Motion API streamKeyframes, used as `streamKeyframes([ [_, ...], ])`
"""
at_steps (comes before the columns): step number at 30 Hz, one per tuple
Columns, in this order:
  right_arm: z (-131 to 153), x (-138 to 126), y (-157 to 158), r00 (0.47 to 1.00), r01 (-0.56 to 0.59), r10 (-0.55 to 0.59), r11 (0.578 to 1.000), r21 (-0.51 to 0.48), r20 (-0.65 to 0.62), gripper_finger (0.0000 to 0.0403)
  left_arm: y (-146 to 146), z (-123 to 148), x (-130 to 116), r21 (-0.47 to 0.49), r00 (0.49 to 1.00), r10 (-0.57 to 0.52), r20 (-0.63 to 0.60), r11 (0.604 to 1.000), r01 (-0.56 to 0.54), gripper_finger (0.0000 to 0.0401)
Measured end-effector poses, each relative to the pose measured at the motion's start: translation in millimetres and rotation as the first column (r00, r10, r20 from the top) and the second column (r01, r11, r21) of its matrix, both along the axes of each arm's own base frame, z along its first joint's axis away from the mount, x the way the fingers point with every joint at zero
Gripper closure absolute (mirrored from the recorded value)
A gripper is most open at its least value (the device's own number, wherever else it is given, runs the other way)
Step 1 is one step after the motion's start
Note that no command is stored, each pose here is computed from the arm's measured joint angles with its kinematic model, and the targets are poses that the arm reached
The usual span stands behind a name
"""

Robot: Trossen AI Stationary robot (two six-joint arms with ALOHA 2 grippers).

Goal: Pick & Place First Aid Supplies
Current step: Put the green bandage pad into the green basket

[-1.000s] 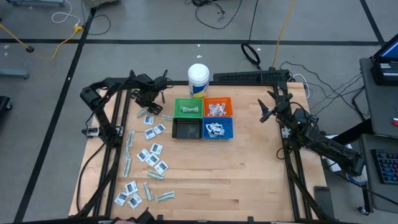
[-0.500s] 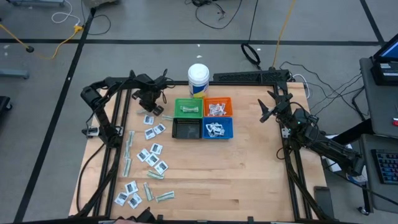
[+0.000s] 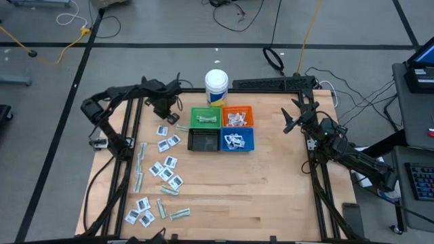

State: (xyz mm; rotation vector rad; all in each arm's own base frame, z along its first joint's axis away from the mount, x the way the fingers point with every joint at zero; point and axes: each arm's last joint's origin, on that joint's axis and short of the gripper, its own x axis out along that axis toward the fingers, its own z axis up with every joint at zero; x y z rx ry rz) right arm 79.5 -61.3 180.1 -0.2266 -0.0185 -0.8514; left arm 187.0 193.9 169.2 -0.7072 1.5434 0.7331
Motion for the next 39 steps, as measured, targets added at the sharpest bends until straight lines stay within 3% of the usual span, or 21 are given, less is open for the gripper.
streamKeyframes([
  [6,0,0,0,1.000,0.000,0.000,1.000,0.000,0.000,0.0124,-20,29,4,0.066,0.973,-0.223,0.054,0.973,0.220,0.0399],
  [15,0,0,0,1.000,0.000,0.000,1.000,0.000,0.000,0.0124,-51,51,13,0.124,0.825,-0.561,0.068,0.825,0.551,0.0400],
  [23,0,0,0,1.000,0.000,0.000,1.000,0.000,0.000,0.0124,-52,66,58,0.188,0.716,-0.696,0.043,0.710,0.679,0.0400],
  [27,0,0,0,1.000,0.000,0.000,1.000,0.000,0.000,0.0124,-49,75,84,0.226,0.705,-0.707,0.056,0.697,0.681,0.0400],
  [33,0,0,0,1.000,0.000,0.000,1.000,0.000,0.000,0.0124,-48,87,118,0.278,0.745,-0.661,0.093,0.735,0.618,0.0401],
  [39,0,0,0,1.000,0.000,0.000,1.000,0.000,0.000,0.0124,-54,91,146,0.303,0.749,-0.651,0.125,0.744,0.596,0.0401],
])
